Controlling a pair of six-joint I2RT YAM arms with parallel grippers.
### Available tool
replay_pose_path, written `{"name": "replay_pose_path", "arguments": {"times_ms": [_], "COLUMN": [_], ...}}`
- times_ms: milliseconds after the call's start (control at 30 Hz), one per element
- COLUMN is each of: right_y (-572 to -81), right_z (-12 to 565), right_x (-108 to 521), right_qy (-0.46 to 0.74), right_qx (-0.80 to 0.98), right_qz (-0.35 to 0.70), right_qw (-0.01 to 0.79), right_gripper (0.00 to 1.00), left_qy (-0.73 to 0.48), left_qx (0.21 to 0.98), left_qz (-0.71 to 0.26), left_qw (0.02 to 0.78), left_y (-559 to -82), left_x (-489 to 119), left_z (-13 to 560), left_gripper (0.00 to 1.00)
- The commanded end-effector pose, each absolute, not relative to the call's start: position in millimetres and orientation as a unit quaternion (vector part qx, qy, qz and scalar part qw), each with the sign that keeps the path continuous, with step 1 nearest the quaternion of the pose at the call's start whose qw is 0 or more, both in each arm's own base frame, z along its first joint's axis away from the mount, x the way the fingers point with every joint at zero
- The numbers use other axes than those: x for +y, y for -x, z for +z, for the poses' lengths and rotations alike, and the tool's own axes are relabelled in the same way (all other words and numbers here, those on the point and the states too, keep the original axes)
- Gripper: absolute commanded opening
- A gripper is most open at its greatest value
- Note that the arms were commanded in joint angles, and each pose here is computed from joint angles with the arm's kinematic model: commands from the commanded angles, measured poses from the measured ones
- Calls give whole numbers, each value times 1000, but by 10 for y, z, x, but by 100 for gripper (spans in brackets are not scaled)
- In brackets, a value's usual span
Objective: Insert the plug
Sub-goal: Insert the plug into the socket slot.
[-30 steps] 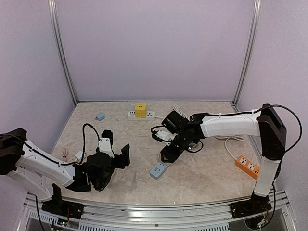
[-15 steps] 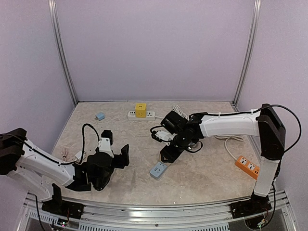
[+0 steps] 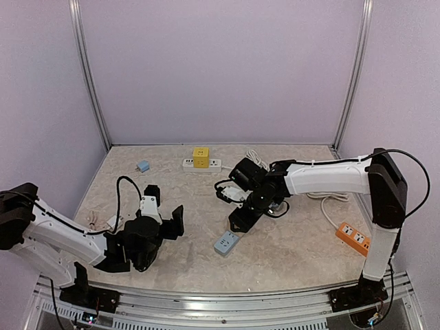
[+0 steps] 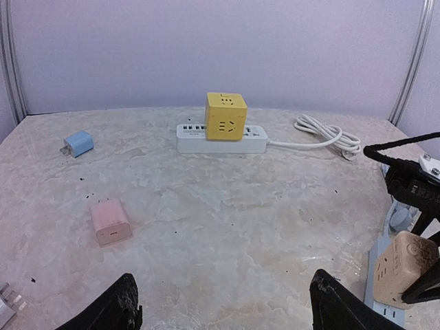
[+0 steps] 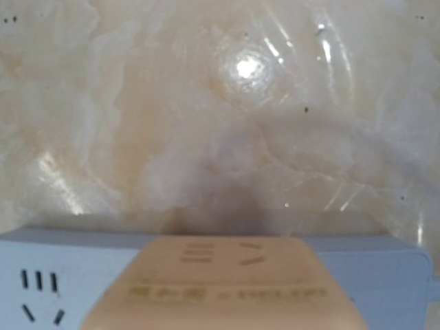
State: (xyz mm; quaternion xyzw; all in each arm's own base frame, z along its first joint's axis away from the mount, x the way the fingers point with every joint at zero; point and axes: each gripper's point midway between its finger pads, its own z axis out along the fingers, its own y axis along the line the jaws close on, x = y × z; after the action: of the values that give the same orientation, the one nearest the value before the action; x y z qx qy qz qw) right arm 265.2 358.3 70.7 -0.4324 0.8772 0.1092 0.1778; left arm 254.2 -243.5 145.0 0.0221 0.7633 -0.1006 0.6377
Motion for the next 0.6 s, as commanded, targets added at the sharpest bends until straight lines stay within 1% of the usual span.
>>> {"name": "replay_pose_path", "arguments": {"times_ms": [0, 133, 167, 200, 233, 433, 500, 533, 567], "right_y": [-2735, -2765, -2774, -2781, -2786, -2884, -2946, -2963, -2977], "right_z": [717, 787, 808, 827, 858, 1013, 1075, 1115, 1168], "right_x": [3517, 3540, 3545, 3552, 3558, 3573, 3519, 3495, 3471], "right_qy": [422, 418, 416, 415, 415, 400, 390, 386, 381], "right_qx": [884, 883, 882, 882, 881, 881, 884, 885, 885], "right_qz": [93, 100, 101, 103, 105, 116, 102, 98, 97], "right_qw": [178, 191, 194, 197, 201, 223, 237, 243, 250], "right_gripper": [47, 66, 75, 93, 99, 100, 100, 100, 100], "left_qy": [-20, -15, -12, -9, -6, 12, 19, 25, 33], "left_qx": [763, 763, 762, 761, 761, 759, 758, 759, 761], "left_qz": [-96, -98, -99, -97, -97, -87, -75, -69, -63], "left_qw": [638, 639, 640, 641, 642, 646, 648, 647, 645], "left_y": [-2563, -2578, -2579, -2584, -2590, -2635, -2657, -2673, -2691], "left_x": [-2414, -2399, -2389, -2375, -2357, -2223, -2145, -2091, -2031], "left_z": [1480, 1519, 1539, 1550, 1566, 1653, 1677, 1701, 1714], "left_gripper": [81, 81, 81, 81, 81, 81, 81, 82, 84]}}
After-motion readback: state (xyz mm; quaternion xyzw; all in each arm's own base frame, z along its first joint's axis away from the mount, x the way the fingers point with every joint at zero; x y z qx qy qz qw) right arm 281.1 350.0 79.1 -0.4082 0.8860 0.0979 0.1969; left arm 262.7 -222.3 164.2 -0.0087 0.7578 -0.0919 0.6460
